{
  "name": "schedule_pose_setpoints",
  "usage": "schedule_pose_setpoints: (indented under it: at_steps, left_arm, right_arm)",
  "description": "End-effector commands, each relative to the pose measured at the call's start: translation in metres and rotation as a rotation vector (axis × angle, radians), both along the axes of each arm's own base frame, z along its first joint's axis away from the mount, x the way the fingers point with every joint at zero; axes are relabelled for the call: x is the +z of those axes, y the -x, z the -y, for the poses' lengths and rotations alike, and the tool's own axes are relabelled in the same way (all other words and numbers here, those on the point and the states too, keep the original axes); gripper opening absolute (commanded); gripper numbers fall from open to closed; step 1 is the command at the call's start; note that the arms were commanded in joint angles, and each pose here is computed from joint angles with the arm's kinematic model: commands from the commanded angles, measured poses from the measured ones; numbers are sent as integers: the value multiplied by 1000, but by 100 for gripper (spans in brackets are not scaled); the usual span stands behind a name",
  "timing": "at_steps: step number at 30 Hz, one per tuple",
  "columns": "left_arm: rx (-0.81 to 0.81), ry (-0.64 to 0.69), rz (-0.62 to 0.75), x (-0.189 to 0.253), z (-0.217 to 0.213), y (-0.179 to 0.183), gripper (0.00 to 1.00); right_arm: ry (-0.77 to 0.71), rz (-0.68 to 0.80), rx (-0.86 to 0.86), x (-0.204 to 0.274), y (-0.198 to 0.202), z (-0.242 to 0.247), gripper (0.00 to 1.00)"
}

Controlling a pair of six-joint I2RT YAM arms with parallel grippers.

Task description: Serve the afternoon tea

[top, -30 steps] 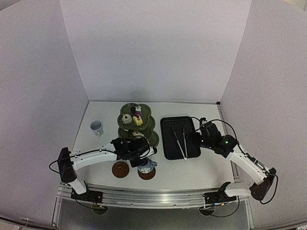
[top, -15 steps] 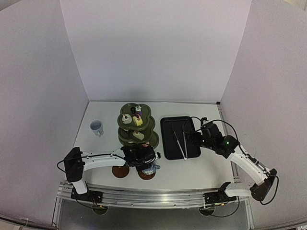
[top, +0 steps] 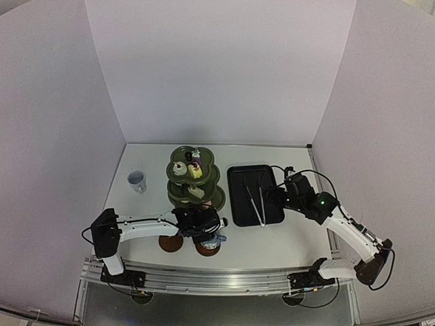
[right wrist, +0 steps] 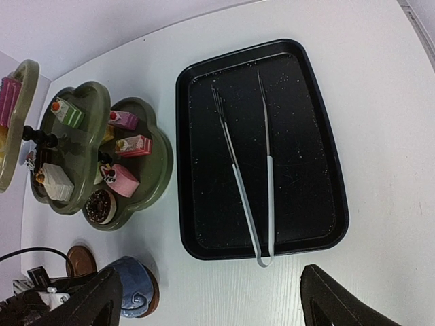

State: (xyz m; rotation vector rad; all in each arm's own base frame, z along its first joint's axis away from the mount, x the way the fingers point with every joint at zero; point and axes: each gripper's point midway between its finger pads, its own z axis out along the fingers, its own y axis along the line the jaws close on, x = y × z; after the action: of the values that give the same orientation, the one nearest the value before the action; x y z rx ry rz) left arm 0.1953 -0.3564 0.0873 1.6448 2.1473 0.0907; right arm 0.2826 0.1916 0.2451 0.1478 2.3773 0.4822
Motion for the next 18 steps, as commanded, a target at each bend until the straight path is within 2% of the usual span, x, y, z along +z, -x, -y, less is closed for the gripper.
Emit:
schedule_pose_setpoints:
  at_steps: [1, 10, 18]
  left_arm:
    - [-53, 51, -19, 23, 3, 9, 0]
    - [-66, 52, -15, 37, 0, 10, 0]
    - [-97, 44, -13, 24, 3, 10, 0]
  right_arm:
    - [1, 9, -3, 0, 2, 1, 88]
    - [2, 3, 1, -1, 0, -1, 88]
    - [4, 1, 9, 0, -2, -4, 88]
